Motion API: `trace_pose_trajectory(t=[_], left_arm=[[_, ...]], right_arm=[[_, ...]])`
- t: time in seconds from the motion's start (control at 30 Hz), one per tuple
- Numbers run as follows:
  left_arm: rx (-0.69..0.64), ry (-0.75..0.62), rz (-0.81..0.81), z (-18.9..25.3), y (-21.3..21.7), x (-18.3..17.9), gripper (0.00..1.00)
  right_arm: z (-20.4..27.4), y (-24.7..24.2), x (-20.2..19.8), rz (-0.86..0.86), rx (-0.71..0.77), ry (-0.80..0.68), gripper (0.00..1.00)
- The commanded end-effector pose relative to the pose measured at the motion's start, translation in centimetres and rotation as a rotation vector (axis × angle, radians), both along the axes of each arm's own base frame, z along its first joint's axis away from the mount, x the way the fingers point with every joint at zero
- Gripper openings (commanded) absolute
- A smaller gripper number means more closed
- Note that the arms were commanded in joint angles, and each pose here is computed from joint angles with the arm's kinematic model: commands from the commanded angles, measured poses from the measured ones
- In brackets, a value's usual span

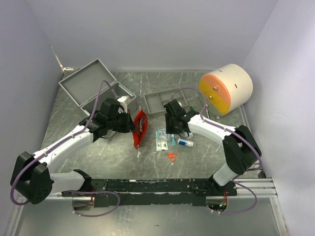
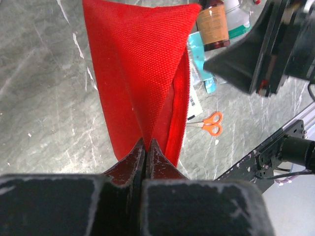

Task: Organize the medicine kit

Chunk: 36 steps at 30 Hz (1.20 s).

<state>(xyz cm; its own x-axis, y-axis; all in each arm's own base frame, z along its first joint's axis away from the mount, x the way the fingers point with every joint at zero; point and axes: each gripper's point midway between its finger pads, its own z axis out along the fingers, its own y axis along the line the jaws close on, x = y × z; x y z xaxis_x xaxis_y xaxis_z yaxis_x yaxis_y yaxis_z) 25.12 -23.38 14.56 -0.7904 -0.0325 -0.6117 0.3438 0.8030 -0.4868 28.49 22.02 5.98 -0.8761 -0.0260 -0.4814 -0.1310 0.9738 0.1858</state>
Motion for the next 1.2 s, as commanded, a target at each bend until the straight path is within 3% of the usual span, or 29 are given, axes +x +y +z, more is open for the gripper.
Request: trace_pose_trajectory(t=[0.0, 0.2, 0.5, 0.67, 0.97, 1.17], left_arm=[[-0.032, -0.012, 0.027, 0.7, -0.8, 1.0, 0.07], [-0.019, -0.018, 0.032, 0.7, -0.6, 1.2, 0.07], [-0.008, -0.014, 0.070, 0.3, 0.1, 1.1, 0.07], [0.002, -0.009, 0.079, 0.2, 0.4, 0.9, 0.07], [-0.003, -0.015, 0.088, 0.4, 0.5, 0.9, 0.07], [0.007, -0.020, 0.085, 0.6, 0.6, 1.0, 0.07]], right_arm=[[-0.9, -0.5, -2.4, 0.020, -0.013, 0.072, 0.30], [2.1, 0.3, 0.9, 0.162, -0.055, -0.092, 0.52], [0.7, 4.2, 1.1, 0.714, -0.045, -0.137, 0.54], [-0.9, 4.7, 0.5, 0.830, -0.049, -0.075, 0.63], [-2.4, 5.8, 0.0, 0.686, 0.053, -0.029, 0.64], [-3.8, 4.7, -1.0, 0.361, 0.098, 0.059, 0.55]])
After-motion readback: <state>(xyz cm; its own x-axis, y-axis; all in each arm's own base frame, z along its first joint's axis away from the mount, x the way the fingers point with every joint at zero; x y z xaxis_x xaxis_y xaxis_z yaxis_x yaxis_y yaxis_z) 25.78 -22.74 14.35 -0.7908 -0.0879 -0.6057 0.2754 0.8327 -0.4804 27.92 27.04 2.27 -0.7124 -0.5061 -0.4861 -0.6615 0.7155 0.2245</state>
